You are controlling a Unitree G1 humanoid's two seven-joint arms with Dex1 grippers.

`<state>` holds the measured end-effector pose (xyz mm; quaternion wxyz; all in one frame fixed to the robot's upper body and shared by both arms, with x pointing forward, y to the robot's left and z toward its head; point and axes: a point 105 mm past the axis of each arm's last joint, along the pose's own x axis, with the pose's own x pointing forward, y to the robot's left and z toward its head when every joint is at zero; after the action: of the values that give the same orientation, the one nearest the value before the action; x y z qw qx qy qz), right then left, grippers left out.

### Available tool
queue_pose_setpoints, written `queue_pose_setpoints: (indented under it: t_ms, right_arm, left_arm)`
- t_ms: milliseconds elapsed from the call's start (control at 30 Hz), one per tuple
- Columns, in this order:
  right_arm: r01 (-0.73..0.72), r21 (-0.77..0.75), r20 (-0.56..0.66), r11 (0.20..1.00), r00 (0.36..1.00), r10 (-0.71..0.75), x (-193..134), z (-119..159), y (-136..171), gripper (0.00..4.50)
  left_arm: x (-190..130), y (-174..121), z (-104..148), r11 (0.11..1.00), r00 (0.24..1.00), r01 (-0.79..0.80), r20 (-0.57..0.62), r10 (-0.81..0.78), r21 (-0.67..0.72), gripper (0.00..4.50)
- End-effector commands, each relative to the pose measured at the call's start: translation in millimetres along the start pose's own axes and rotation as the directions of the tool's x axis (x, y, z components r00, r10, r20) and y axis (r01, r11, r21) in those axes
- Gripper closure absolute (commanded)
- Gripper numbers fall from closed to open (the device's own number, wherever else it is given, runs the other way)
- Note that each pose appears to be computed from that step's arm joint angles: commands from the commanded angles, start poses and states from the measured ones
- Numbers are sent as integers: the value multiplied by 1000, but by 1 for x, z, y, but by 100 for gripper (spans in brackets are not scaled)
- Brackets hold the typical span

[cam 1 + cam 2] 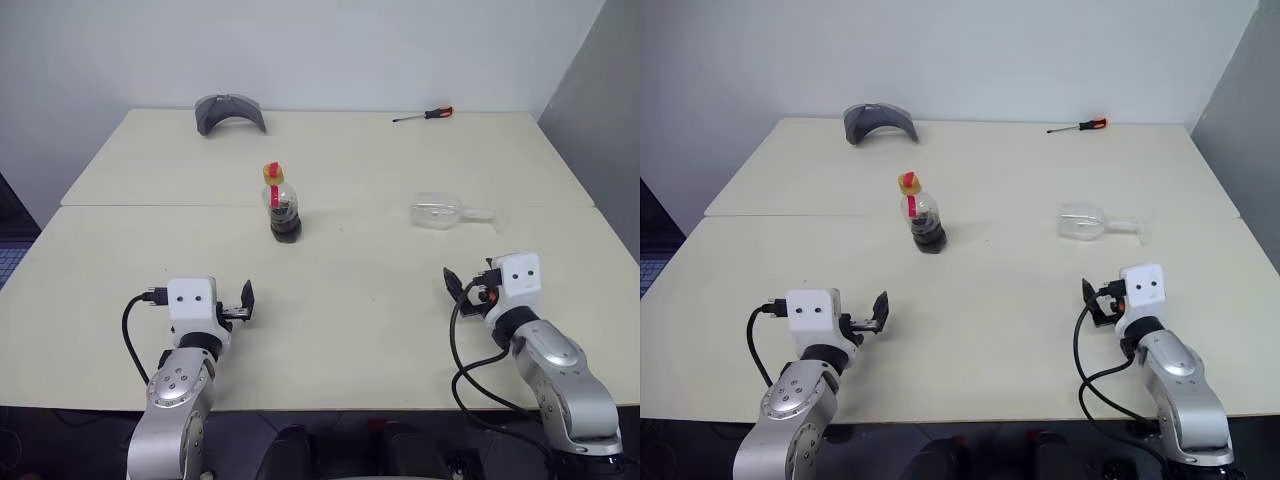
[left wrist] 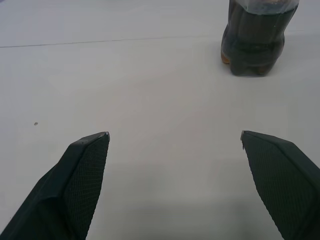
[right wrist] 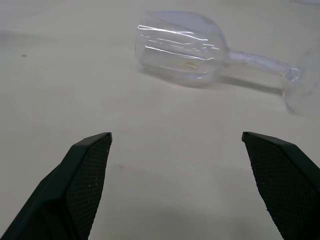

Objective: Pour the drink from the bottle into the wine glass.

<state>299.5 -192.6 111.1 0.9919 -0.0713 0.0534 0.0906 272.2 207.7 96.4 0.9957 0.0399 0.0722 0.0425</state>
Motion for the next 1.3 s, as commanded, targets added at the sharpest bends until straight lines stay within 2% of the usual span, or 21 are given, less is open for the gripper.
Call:
queue_pose_setpoints:
  t_ms: [33, 267, 367, 533, 567, 667, 800, 900, 1300]
  right_arm:
    - [13, -19, 52, 1000, 999, -12, 0, 13, -5, 5]
    - [-9, -25, 61, 1000, 998, 10, 0, 15, -3, 5]
    - [-67, -38, 75, 997, 995, 70, -1, 19, 3, 5]
    - [-259, -5, 100, 966, 961, 258, -4, 25, 21, 5]
    - [-328, 21, 128, 944, 938, 323, -7, 32, 26, 5]
    - [-582, 40, 201, 812, 801, 564, -22, 51, 46, 5]
    - [-683, 35, 205, 730, 720, 663, -27, 58, 53, 5]
    - [-710, 29, 210, 704, 693, 690, -25, 63, 56, 5]
    - [-694, 26, 236, 719, 704, 670, -17, 70, 69, 5]
  left_arm:
    - [-2, 0, 17, 1000, 998, -5, 67, 5, 4, 0]
    - [-1, 1, 18, 1000, 997, -19, 70, 18, 6, 0]
    - [0, 1, 20, 1000, 997, -19, 79, 17, 15, 0]
    - [12, -5, 32, 998, 992, 20, 127, -27, 57, 0]
    - [15, -8, 36, 998, 989, 35, 141, -43, 58, 0]
    - [28, -19, 44, 990, 978, 103, 170, -117, 91, 0]
    - [40, -21, 49, 987, 974, 113, 182, -132, 111, 0]
    - [50, -24, 52, 984, 972, 121, 187, -144, 129, 0]
    - [78, -45, 50, 980, 961, 165, 207, -185, 111, 0]
